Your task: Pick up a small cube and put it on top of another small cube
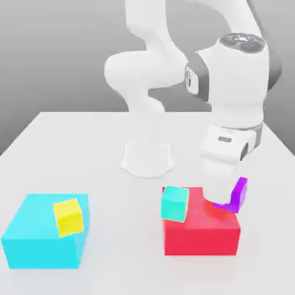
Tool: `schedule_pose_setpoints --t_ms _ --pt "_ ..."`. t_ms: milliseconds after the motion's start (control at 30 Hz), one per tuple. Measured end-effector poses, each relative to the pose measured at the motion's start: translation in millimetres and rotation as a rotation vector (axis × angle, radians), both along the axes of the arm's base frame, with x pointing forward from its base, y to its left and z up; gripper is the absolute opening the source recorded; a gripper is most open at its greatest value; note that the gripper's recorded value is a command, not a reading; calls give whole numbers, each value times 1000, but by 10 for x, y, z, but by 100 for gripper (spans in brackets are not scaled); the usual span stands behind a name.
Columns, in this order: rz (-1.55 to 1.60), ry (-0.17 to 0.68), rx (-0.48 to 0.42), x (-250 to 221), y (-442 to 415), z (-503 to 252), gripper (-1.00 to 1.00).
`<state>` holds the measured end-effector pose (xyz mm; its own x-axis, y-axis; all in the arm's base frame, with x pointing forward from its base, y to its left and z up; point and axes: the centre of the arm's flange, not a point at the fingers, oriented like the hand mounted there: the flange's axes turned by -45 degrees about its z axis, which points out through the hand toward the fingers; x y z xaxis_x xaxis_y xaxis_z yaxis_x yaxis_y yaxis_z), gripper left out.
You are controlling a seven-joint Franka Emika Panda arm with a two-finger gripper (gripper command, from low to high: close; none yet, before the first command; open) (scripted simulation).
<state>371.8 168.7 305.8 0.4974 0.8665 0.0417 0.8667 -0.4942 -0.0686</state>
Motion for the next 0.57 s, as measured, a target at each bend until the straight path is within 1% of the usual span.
schedule_pose_setpoints --t_ms 267,467,500,567 --pt "91 -33 -55 -837 162 280 -100" --pt "99 -40 -67 -918 168 -284 -100" --pt "99 -41 -68 -924 165 -341 100" --pt "99 -41 -68 -924 165 -341 100"
